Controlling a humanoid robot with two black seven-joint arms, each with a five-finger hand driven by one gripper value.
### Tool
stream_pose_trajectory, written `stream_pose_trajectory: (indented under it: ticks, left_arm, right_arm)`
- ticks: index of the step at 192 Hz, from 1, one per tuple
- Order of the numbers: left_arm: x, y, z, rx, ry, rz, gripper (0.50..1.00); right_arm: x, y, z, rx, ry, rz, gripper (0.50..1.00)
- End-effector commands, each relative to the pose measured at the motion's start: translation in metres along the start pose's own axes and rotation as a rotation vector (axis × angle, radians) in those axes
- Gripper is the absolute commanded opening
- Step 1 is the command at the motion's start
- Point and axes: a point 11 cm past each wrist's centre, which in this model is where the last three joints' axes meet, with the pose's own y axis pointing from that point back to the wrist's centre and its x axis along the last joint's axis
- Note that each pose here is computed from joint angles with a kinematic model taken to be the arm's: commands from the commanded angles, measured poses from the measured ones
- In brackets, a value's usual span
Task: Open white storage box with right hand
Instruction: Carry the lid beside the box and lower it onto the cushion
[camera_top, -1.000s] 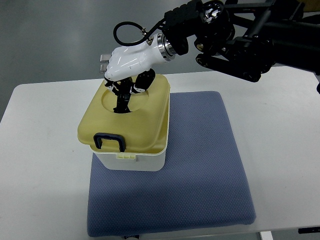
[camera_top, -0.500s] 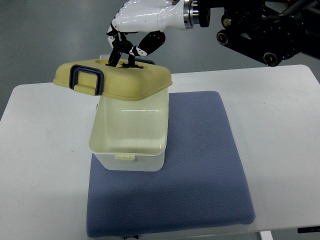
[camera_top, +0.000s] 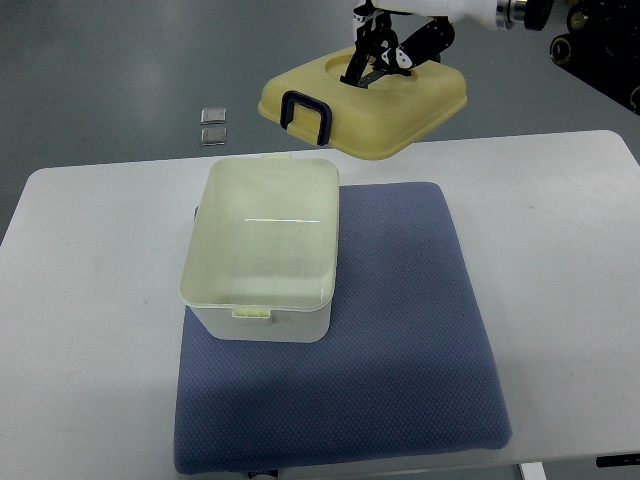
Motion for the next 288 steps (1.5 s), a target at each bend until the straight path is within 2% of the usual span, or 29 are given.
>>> stream_pose_trajectory:
  ticks: [1,49,89,159,238,288]
  left_arm:
    - [-0.001,0.0,0.001,-0.001,-0.001,-0.002,1.0]
    - [-0.001,0.0,0.0,0.001,-0.001,-0.002,1.0]
    - [0.0,0.0,0.0,0.001,-0.001,-0.001,1.0]
    - [-0.001,0.0,0.0,0.0,0.001,-0.002,1.0]
    - [-0.001,0.0,0.0,-0.001,0.001,-0.002,1.0]
    - [-0.001,0.0,0.001,-0.001,0.0,-0.002,1.0]
  right_arm:
    - [-0.019,0.011,0.019,-0.066,-0.042,-0.054,0.5]
    - [-0.074,0.028,0.056,-0.226,-0.05,-0.199,0.5]
    - [-0.088,0.038,0.074,-0.315,-0.027,-0.251,0.5]
    - [-0.13,0.041,0.072,-0.32,-0.07,-0.403,0.5]
    - [-0.137,0.014,0.05,-0.255,-0.069,-0.4,0.5]
    - [-0.147,0.008,0.043,-0.247,-0.125,-0.396,0.5]
